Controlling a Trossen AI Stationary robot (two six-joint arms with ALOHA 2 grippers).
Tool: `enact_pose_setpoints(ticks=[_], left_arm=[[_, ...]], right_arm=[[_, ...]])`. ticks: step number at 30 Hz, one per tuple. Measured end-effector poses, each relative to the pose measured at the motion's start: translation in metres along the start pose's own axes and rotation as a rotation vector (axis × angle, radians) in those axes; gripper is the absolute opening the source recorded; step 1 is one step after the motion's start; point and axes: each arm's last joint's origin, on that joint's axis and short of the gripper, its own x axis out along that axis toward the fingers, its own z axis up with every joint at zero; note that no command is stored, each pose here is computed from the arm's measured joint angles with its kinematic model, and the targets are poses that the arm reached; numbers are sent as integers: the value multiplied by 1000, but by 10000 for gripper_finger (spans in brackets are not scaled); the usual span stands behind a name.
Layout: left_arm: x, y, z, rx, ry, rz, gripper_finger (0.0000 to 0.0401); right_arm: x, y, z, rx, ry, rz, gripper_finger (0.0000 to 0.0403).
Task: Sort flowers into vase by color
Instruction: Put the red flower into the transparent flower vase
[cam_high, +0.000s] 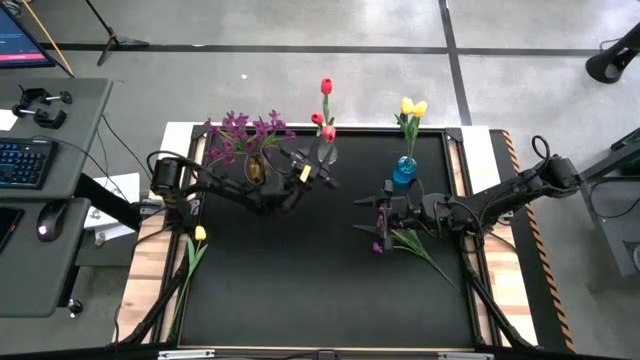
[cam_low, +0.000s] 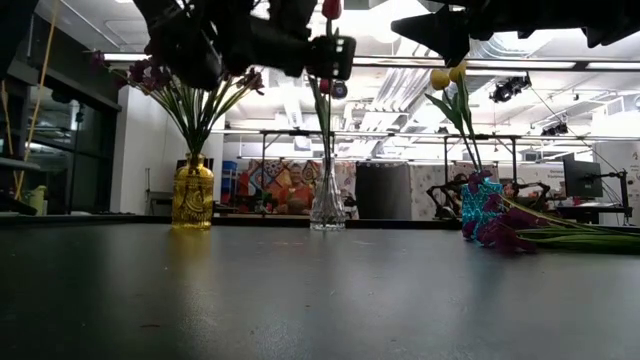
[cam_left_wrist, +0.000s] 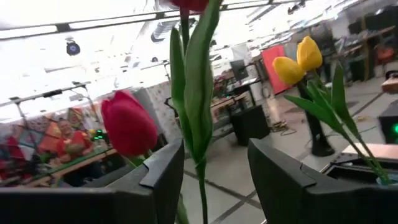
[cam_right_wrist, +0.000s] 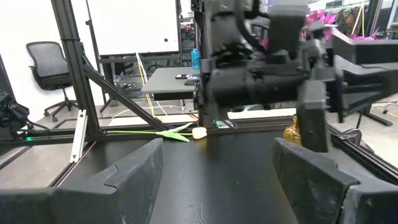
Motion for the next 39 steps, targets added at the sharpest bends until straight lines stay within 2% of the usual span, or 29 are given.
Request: enact_pose_setpoints(ticks=[6, 9, 11, 14, 16, 23, 32, 39], left_arm=[[-18, -10, 11, 75, 61, 45, 167], [-25, -15, 15, 68, 32, 1, 159], [-27, -17, 18, 49, -17, -49, 132], [-24, -15, 19, 34, -66, -75, 45], [-17, -12, 17, 20, -84, -75, 14], [-5, -6, 15, -10, -127, -101, 1], [-4, 16, 42, -9, -183, -74, 0], [15, 35, 42, -60, -176, -117, 0]], right_arm=[[0, 0, 0, 0, 0, 0, 286], [0, 0, 0, 0, 0, 0, 286], [0, 0, 0, 0, 0, 0, 286], [0, 0, 0, 0, 0, 0, 286], [0, 0, 0, 0, 1, 0, 286], [0, 0, -2, -5, 15, -1, 286], [0, -1, -3, -9, 31, -4, 286], [0, -1, -3, 4, 31, -4, 286]])
